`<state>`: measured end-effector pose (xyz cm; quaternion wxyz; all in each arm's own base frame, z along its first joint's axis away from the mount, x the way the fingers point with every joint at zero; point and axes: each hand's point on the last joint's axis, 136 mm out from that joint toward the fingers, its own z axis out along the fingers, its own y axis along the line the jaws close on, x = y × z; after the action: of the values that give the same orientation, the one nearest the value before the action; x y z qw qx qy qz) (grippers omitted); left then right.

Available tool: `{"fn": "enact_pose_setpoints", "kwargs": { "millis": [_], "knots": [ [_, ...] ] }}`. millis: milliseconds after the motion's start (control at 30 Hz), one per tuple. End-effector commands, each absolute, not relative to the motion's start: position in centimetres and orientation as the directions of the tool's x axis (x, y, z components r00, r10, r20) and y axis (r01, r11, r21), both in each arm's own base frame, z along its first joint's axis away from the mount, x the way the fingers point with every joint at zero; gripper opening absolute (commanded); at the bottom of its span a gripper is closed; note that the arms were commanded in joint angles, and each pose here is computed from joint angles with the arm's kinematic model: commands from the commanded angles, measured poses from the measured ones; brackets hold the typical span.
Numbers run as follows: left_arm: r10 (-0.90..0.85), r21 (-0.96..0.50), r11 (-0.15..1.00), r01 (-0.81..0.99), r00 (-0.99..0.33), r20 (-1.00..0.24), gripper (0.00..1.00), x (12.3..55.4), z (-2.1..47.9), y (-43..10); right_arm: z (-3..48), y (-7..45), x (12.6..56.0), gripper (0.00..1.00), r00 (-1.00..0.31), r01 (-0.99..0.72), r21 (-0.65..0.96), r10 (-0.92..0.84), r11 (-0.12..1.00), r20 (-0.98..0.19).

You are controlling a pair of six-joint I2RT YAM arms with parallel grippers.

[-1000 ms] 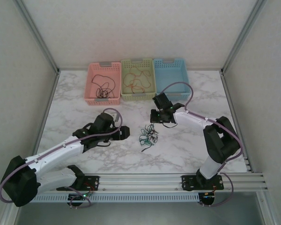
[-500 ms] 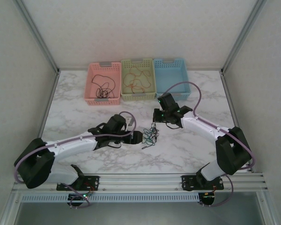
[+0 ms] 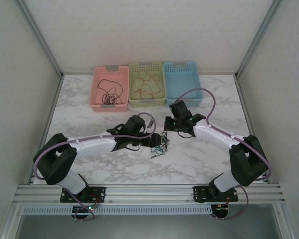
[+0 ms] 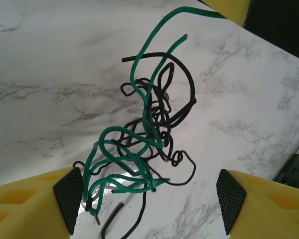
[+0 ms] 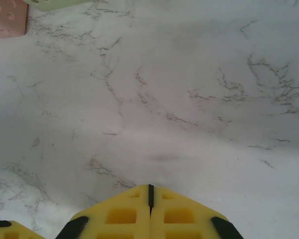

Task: Untangle the cables

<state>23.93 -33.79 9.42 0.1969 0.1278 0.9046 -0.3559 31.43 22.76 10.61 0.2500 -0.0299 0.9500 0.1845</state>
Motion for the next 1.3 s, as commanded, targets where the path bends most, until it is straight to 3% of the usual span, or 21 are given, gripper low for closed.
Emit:
{"fn": "enact_pose_setpoints", "kwargs": {
  "millis": [0, 233, 533, 867, 933, 1100, 1267],
  "knots": [
    [0.120, -0.592, 0.670, 0.447, -0.853, -0.508, 0.73, 24.5, 11.7, -35.3, 10.9, 22.6, 31.3, 0.00, -0.873, -0.145, 0.364, 0.054, 0.920, -0.484],
    [0.333, -0.432, 0.659, 0.616, -0.753, -0.567, 0.67, 25.1, 11.4, -36.8, 10.6, 22.5, 31.5, 0.00, -0.882, -0.133, 0.382, 0.067, 0.914, -0.466],
    [0.479, -0.313, 0.637, 0.704, -0.680, -0.556, 0.61, 25.2, 9.0, -37.3, 10.2, 22.7, 31.4, 0.00, -0.891, -0.127, 0.395, 0.070, 0.910, -0.448],
    [0.505, -0.274, 0.609, 0.744, -0.630, -0.590, 0.53, 25.8, 8.1, -39.2, 10.3, 22.8, 31.5, 0.00, -0.893, -0.127, 0.398, 0.070, 0.909, -0.445],
    [0.512, -0.268, 0.611, 0.745, -0.630, -0.583, 0.46, 25.8, 7.6, -39.1, 10.3, 22.7, 31.4, 0.00, -0.893, -0.125, 0.397, 0.071, 0.909, -0.444],
    [0.488, -0.271, 0.620, 0.736, -0.633, -0.601, 0.45, 25.7, 7.4, -38.8, 10.3, 22.4, 31.5, 0.00, -0.891, -0.114, 0.405, 0.087, 0.907, -0.445],
    [0.467, -0.285, 0.619, 0.732, -0.635, -0.616, 0.36, 26.0, 7.3, -39.4, 10.2, 22.5, 31.6, 0.00, -0.894, -0.111, 0.416, 0.092, 0.903, -0.438]
  ]
}}
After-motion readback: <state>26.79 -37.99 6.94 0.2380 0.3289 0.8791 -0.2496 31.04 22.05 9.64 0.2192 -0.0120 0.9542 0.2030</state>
